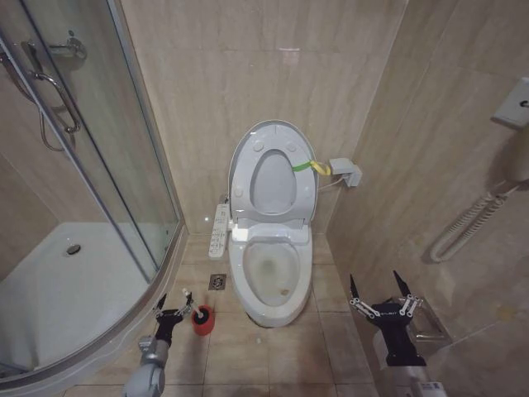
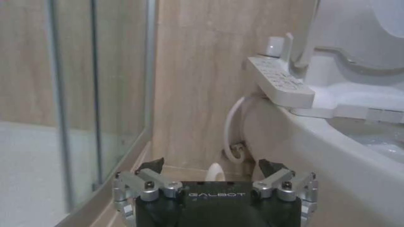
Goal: Open the toilet lid, clean the toilet bowl with a toilet brush, close the toilet lid, and flush.
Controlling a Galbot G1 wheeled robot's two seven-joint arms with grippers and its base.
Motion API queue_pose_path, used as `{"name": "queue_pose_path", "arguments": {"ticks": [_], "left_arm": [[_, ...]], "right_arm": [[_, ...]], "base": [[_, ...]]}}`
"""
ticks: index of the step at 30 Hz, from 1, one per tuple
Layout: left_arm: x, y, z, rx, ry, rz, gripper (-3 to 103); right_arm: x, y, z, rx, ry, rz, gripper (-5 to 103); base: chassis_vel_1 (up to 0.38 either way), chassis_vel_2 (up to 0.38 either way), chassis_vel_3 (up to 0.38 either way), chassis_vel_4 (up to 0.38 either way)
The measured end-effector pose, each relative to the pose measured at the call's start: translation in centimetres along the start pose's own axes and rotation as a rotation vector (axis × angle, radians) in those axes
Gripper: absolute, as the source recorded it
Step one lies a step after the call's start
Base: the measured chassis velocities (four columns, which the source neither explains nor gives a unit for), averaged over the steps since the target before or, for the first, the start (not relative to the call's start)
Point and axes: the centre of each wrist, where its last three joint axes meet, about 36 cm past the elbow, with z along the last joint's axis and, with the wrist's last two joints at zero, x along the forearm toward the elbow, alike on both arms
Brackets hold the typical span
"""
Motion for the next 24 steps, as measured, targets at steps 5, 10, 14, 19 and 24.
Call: {"name": "queue_pose_path", "arguments": {"ticks": [5,10,14,19,24], "left_arm": [[-1.5,-0.7,0.6,0.007,0.018,0.01,98],[-2.2,-1.2,1.3,0.008,0.038,0.02,98],[-2.4,-0.7,1.9,-0.009,0.053,0.028,97],[-2.4,-0.2,2.5,-0.008,0.064,0.029,85],[-2.7,-0.1,2.6,-0.003,0.068,0.035,85]], "right_arm": [[0.0,0.0,0.0,0.0,0.0,0.0,100],[0.0,0.0,0.0,0.0,0.0,0.0,100],[0.0,0.0,0.0,0.0,0.0,0.0,100],[0.0,0.0,0.0,0.0,0.0,0.0,100],[0.0,0.0,0.0,0.0,0.0,0.0,100]], "base": [[0.0,0.0,0.0,0.0],[0.0,0.0,0.0,0.0],[0.0,0.0,0.0,0.0],[0.0,0.0,0.0,0.0],[0.0,0.0,0.0,0.0]]}}
